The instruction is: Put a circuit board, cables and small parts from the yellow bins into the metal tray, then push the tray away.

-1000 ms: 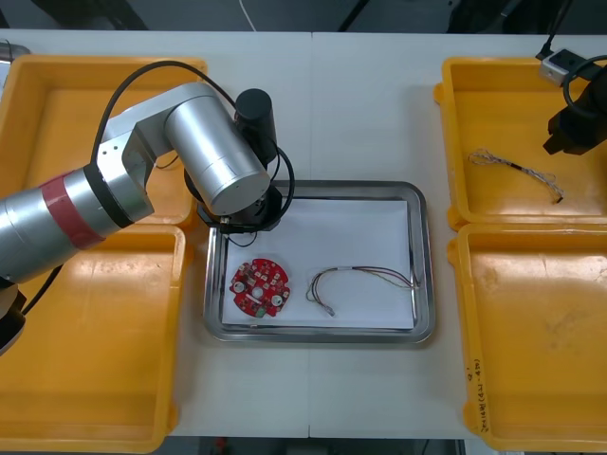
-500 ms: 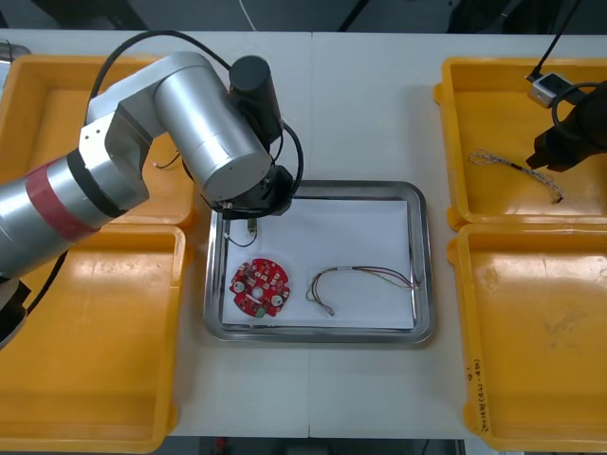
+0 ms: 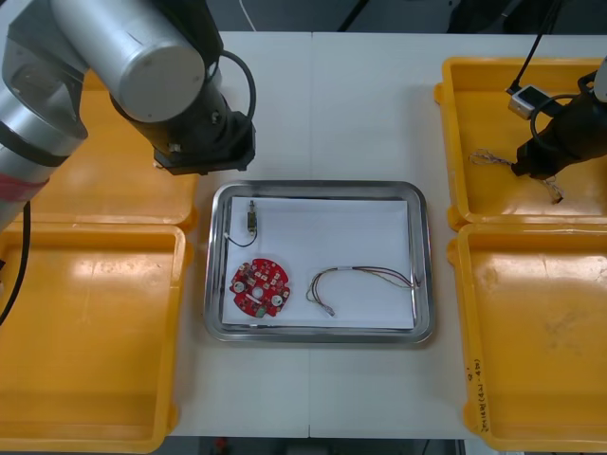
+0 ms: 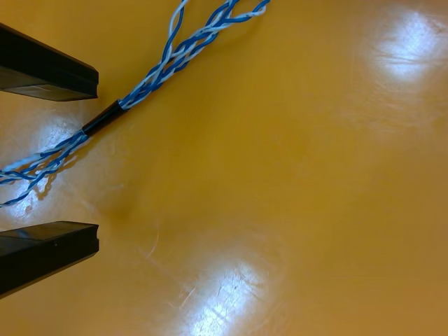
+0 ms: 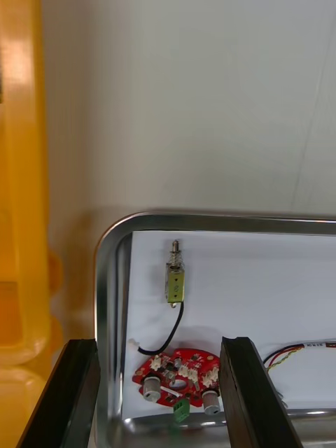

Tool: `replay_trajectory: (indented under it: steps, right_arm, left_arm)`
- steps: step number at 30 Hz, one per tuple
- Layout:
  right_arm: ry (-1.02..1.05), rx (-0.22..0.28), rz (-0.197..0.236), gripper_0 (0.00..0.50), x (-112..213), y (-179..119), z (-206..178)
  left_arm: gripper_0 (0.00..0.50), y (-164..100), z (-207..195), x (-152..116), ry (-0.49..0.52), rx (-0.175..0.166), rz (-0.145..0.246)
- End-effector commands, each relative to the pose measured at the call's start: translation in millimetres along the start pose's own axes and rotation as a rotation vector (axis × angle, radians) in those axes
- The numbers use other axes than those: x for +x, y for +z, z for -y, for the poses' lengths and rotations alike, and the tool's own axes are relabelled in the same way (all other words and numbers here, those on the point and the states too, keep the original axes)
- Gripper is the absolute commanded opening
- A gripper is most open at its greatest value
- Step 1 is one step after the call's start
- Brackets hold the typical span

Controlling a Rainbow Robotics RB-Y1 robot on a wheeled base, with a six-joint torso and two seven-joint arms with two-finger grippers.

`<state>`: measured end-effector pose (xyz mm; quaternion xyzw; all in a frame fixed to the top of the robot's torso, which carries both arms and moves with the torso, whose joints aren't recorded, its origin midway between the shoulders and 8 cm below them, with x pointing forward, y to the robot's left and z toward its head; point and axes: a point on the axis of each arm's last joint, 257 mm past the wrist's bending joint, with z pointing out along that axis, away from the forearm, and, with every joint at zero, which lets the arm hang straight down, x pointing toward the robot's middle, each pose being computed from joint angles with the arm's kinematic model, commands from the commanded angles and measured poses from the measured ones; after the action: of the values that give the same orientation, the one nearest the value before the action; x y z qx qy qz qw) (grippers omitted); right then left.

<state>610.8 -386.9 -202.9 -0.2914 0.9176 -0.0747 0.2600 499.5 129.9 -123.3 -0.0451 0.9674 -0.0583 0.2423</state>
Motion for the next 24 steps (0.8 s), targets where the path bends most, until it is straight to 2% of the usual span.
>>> replay_trajectory:
  steps: [1,7,13,16,17,18,19,20,21,22,24]
  right_arm:
    - [-0.023,0.056,0.034,0.500,-19,-25,28]
    - [-0.045,0.051,0.004,0.500,-12,-15,22]
    - [-0.064,0.062,-0.004,0.500,-13,-10,19]
    - [-0.055,0.050,-0.009,0.500,-9,-6,16]
    - [-0.055,0.049,-0.008,0.482,-9,-6,16]
    - [-0.051,0.046,-0.012,0.364,-7,-4,16]
    - [-0.050,0.045,-0.013,0.280,-6,-4,16]
    - [-0.045,0.041,-0.016,0.126,-4,-3,15]
    - [-0.042,0.038,-0.020,0.054,-2,-2,14]
    - [-0.039,0.034,-0.021,0.000,-1,0,14]
    - [-0.036,0.032,-0.022,0.000,1,1,14]
  left_arm:
    - [0.500,-31,-26,-20,0.082,-0.002,0.023]
    - [0.500,-49,-57,-32,0.095,-0.028,0.007]
    - [0.500,-53,-86,-47,0.119,-0.033,-0.009]
    - [0.500,-53,-98,-53,0.126,-0.022,-0.021]
    - [0.500,-52,-101,-54,0.130,-0.019,-0.025]
    - [0.500,-52,-106,-56,0.135,-0.017,-0.027]
    - [0.500,-51,-106,-57,0.142,-0.015,-0.028]
    - [0.500,-51,-110,-58,0.154,-0.015,-0.031]
    - [0.500,-50,-112,-59,0.165,-0.015,-0.032]
    - [0.500,-50,-113,-62,0.183,-0.010,-0.025]
    - [0.500,-50,-114,-64,0.193,-0.005,-0.022]
